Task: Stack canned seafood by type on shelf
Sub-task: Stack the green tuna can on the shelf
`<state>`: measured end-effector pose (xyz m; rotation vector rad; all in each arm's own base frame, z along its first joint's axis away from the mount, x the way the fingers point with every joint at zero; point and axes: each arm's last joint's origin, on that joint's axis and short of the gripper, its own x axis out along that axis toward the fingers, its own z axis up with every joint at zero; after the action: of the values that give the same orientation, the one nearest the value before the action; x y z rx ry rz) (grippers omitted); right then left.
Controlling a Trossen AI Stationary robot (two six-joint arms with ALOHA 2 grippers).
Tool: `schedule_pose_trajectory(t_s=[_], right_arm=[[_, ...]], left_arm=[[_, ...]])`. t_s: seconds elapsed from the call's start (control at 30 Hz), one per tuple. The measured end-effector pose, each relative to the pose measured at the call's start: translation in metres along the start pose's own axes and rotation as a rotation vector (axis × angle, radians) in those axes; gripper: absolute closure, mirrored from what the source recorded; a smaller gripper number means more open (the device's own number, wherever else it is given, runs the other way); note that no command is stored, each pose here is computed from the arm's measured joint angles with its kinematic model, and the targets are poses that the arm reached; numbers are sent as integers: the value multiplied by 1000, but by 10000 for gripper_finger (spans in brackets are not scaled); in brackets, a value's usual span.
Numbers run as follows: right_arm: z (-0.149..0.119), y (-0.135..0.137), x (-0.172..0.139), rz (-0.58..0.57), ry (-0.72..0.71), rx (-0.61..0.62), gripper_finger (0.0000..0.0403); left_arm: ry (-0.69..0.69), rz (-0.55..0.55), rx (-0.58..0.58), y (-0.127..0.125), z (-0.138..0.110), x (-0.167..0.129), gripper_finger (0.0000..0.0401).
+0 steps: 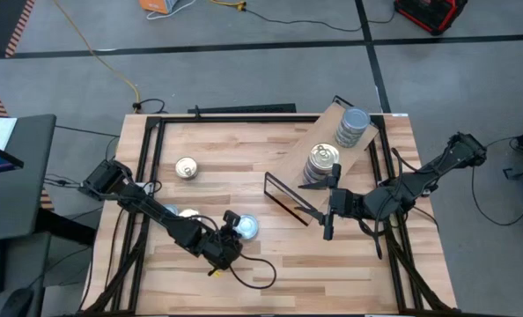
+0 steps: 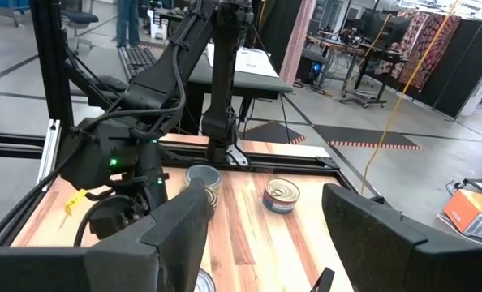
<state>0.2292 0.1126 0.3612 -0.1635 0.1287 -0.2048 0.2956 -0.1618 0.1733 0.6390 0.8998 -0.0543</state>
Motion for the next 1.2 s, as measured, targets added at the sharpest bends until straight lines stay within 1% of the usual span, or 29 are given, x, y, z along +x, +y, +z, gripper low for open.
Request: schedule_pose_trajectory(t_s=[0.17, 0.33, 0.43, 0.47, 0.57, 0.67, 0.77, 0.87, 0.97, 1.07, 1.2], right_arm=[[0, 0, 0, 0, 0, 0, 131], [0, 0, 0, 0, 1, -1, 131], [0, 0, 0, 0, 4, 2, 131], [-1, 0, 0, 0, 6, 2, 131], [-3, -1, 1, -6, 21, 10, 131], [-3, -3, 2, -13, 24, 14, 131], [-3, -3, 2, -13, 24, 14, 131], [-3, -3, 2, -14, 22, 16, 131], [-3, -3, 2, -14, 22, 16, 131], [-3, -3, 2, -14, 22, 16, 131], [-3, -3, 2, -14, 22, 16, 131]], left_arm=[[7, 7, 26, 0, -1, 0, 397], [5, 0, 7, 0, -1, 0, 384], [3, -44, -1, -1, -1, 0, 355], [2, -61, -6, -2, -1, 0, 340], [3, -61, -5, -2, -1, 0, 286], [17, -63, 42, -1, -2, 0, 241], [15, -41, 76, -1, -7, 4, 226], [8, -19, 118, -4, -17, 10, 230], [-2, 32, 159, -7, -24, 14, 252], [0, 81, 185, -10, -29, 15, 290], [8, 90, 172, -12, -33, 16, 361]])
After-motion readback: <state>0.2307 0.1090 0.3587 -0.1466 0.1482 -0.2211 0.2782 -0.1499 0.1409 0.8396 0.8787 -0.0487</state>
